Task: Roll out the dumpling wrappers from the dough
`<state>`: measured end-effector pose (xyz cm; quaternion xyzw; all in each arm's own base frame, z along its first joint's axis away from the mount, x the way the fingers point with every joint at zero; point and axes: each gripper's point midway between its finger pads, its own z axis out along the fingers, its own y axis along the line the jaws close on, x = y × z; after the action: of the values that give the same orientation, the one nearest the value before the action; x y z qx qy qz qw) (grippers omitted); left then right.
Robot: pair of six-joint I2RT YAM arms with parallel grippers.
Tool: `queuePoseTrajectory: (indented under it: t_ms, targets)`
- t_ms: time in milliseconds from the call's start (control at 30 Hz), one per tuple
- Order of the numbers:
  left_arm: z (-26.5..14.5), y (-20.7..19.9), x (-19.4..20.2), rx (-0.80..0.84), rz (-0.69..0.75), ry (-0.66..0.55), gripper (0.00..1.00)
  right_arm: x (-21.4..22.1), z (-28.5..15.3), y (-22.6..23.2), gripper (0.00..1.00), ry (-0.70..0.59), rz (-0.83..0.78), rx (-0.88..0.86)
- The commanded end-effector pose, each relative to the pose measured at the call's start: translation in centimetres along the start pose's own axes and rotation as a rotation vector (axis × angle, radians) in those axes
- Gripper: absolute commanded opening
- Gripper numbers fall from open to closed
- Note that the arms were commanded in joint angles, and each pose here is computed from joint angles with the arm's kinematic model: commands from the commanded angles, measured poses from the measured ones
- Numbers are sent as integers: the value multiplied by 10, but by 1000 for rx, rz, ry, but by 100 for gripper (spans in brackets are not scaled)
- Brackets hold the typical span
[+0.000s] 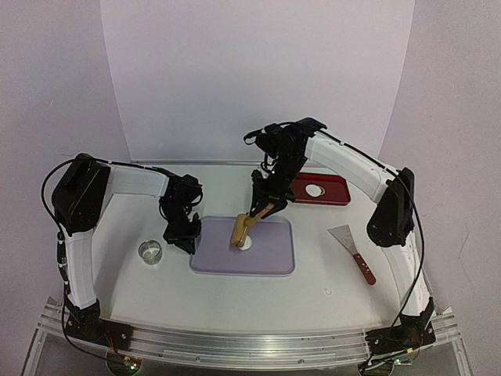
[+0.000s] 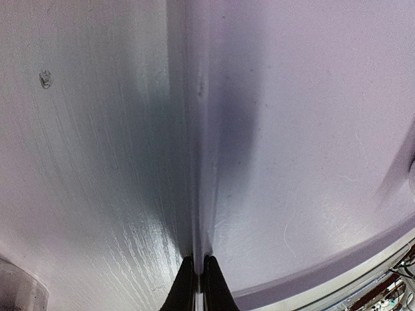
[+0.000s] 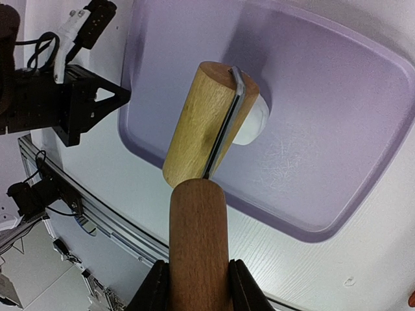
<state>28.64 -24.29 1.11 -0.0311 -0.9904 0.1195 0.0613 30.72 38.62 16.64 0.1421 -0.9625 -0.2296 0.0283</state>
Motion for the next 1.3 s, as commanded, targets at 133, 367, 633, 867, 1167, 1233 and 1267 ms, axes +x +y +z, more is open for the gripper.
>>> queuePoseTrajectory:
  t_ms: [133, 367, 633, 867, 1167, 1233, 1267]
  targets:
    - [13, 15, 5, -83, -4, 33, 0, 50, 6, -40, 0, 209, 81, 170]
    - [12, 13, 3, -80, -2, 32, 0, 49, 15, -49, 0, 221, 73, 190]
    - [11, 11, 0, -77, 3, 32, 0, 43, 22, -50, 0, 221, 76, 190]
    - [11, 10, 0, -73, 6, 32, 0, 43, 33, -58, 0, 243, 84, 214]
    - [11, 9, -1, -69, 9, 31, 0, 44, 47, -66, 0, 274, 85, 231]
    - [11, 9, -1, -67, 11, 32, 0, 45, 51, -70, 0, 286, 87, 238]
    - [11, 9, -1, -67, 12, 33, 0, 45, 53, -72, 0, 292, 89, 242]
